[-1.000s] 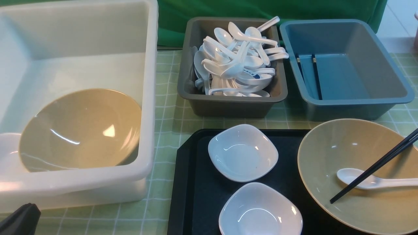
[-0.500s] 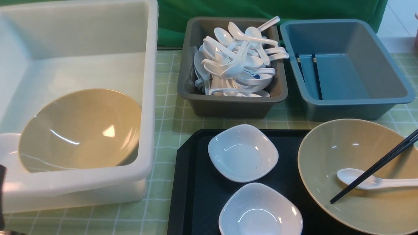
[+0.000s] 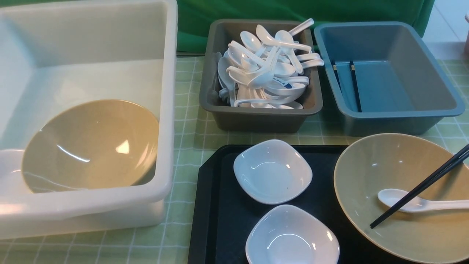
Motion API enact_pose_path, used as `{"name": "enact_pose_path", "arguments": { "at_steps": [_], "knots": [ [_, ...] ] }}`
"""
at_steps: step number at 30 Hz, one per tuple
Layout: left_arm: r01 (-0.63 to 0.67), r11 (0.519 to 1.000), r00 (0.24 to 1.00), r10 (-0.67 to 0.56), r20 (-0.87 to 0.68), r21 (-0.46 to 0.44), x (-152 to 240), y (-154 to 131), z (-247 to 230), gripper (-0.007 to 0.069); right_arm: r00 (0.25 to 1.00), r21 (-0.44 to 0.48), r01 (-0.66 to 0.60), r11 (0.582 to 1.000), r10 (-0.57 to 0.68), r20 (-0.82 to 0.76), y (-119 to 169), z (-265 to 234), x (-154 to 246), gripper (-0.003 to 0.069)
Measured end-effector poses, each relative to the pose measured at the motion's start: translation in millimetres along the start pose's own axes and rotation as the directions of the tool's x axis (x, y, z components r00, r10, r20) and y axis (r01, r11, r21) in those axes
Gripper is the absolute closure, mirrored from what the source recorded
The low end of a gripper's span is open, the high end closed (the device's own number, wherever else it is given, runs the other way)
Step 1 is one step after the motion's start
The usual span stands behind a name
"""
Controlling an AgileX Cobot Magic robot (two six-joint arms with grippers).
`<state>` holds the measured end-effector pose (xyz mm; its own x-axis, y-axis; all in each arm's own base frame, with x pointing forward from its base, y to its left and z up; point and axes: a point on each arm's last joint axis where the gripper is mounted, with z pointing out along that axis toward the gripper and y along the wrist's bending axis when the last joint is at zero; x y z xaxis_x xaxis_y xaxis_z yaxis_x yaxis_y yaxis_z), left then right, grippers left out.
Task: On green table put chopsticks spoon bowls plates into blue grey white boxes.
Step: 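Move the grippers toward the tableware on the black tray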
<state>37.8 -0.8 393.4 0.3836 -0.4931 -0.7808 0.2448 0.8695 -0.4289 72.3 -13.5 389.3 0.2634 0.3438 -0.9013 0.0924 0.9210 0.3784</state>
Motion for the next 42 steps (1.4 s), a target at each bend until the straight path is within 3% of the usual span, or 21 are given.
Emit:
{"name": "enact_pose_path", "arguments": {
  "at_steps": [1, 2, 4, 6, 10, 13, 16, 17, 19, 20, 21, 23, 24, 28, 29, 30, 32, 36, 42],
  "knots": [
    [-0.010, 1.000, 0.999, 0.010, -0.033, -0.012, -1.2, -1.2, 4.6, 0.0627, 1.000, 0.006, 0.010, 1.000, -0.009, -0.022, 0.9, 5.4, -1.5, 0.0415],
    [-0.089, 0.993, 0.977, 0.072, -0.201, -0.073, -0.2, -1.8, 25.0, 0.0627, 0.985, 0.039, 0.081, 0.996, -0.074, -0.154, 0.2, 35.2, 0.9, 0.0415],
    [-0.152, 0.983, 0.947, 0.115, -0.300, -0.102, 3.6, 0.6, 34.8, 0.0627, 0.967, 0.043, 0.134, 0.990, -0.122, -0.222, -0.9, 49.3, 4.1, 0.0415],
    [-0.301, 0.943, 0.837, 0.190, -0.513, -0.142, 18.1, 11.6, 52.5, 0.0627, 0.909, 0.035, 0.242, 0.970, -0.214, -0.357, -8.5, 76.7, 22.0, 0.0415],
    [-0.346, 0.921, 0.706, 0.130, -0.696, -0.179, 43.8, 26.0, 62.1, 0.0627, 0.810, -0.023, 0.284, 0.959, -0.252, -0.530, -11.6, 95.5, 52.8, 0.0415],
    [-0.291, 0.935, 0.646, 0.034, -0.763, -0.205, 62.8, 30.8, 58.6, 0.0627, 0.681, -0.144, 0.299, 0.943, -0.316, -0.661, -1.2, 98.3, 74.8, 0.0415],
    [-0.190, 0.967, 0.602, -0.021, -0.798, -0.169, 82.9, 27.4, 52.5, 0.0627, 0.454, -0.315, 0.295, 0.902, -0.423, -0.785, 13.6, 99.8, 98.1, 0.0415],
    [-0.152, 0.978, 0.587, -0.025, -0.809, -0.141, 88.0, 23.8, 51.2, 0.0627, 0.377, -0.383, 0.297, 0.875, -0.475, -0.795, 18.2, 102.1, 103.5, 0.0415],
    [-0.108, 0.994, 0.531, 0.062, -0.845, 0.006, 98.3, 12.3, 48.3, 0.0627, 0.195, -0.544, 0.274, 0.793, -0.600, -0.776, 29.1, 103.7, 113.5, 0.0415],
    [-0.093, 0.996, 0.525, 0.063, -0.849, 0.017, 99.5, 10.6, 48.3, 0.0627, 0.176, -0.570, 0.273, 0.775, -0.623, -0.762, 30.6, 105.7, 114.4, 0.0415],
    [-0.054, 0.988, 0.482, 0.152, -0.863, 0.144, 105.3, -0.2, 46.6, 0.0627, 0.073, -0.683, 0.244, 0.689, -0.715, -0.695, 37.1, 109.4, 119.1, 0.0415],
    [0.024, 0.953, 0.421, 0.264, -0.868, 0.301, 110.7, -17.1, 45.7, 0.0627, -0.037, -0.811, 0.198, 0.551, -0.822, -0.568, 42.3, 116.0, 124.6, 0.0415],
    [0.034, 0.947, 0.418, 0.276, -0.865, 0.319, 110.9, -19.1, 45.8, 0.0627, -0.046, -0.818, 0.193, 0.543, -0.827, -0.560, 42.1, 116.3, 125.8, 0.0415],
    [0.152, 0.878, 0.364, 0.377, -0.852, 0.453, 115.1, -40.6, 50.8, 0.0627, -0.126, -0.912, 0.133, 0.388, -0.906, -0.404, 43.9, 126.0, 135.0, 0.0415],
    [0.184, 0.848, 0.360, 0.412, -0.837, 0.497, 115.2, -47.6, 54.4, 0.0627, -0.174, -0.957, 0.084, 0.276, -0.942, -0.287, 42.1, 128.8, 141.8, 0.0415],
    [0.206, 0.834, 0.351, 0.425, -0.835, 0.511, 117.1, -50.8, 56.8, 0.0627, -0.204, -0.977, 0.046, 0.208, -0.955, -0.213, 40.2, 129.9, 146.6, 0.0414],
    [0.219, 0.820, 0.350, 0.440, -0.827, 0.529, 119.4, -53.3, 60.2, 0.0627, -0.257, -0.992, -0.001, 0.124, -0.959, -0.120, 35.6, 133.2, 155.2, 0.0401],
    [0.226, 0.809, 0.346, 0.454, -0.821, 0.543, 124.8, -54.4, 64.6, 0.0627, -0.426, -0.999, -0.044, -0.012, -0.904, 0.030, 24.7, 147.6, 174.3, 0.0332],
    [0.217, 0.801, 0.351, 0.469, -0.810, 0.558, 125.5, -54.3, 65.4, 0.0627, -0.511, -0.996, -0.044, -0.082, -0.855, 0.093, 22.6, 161.7, 187.4, 0.0273]
  ]
}}
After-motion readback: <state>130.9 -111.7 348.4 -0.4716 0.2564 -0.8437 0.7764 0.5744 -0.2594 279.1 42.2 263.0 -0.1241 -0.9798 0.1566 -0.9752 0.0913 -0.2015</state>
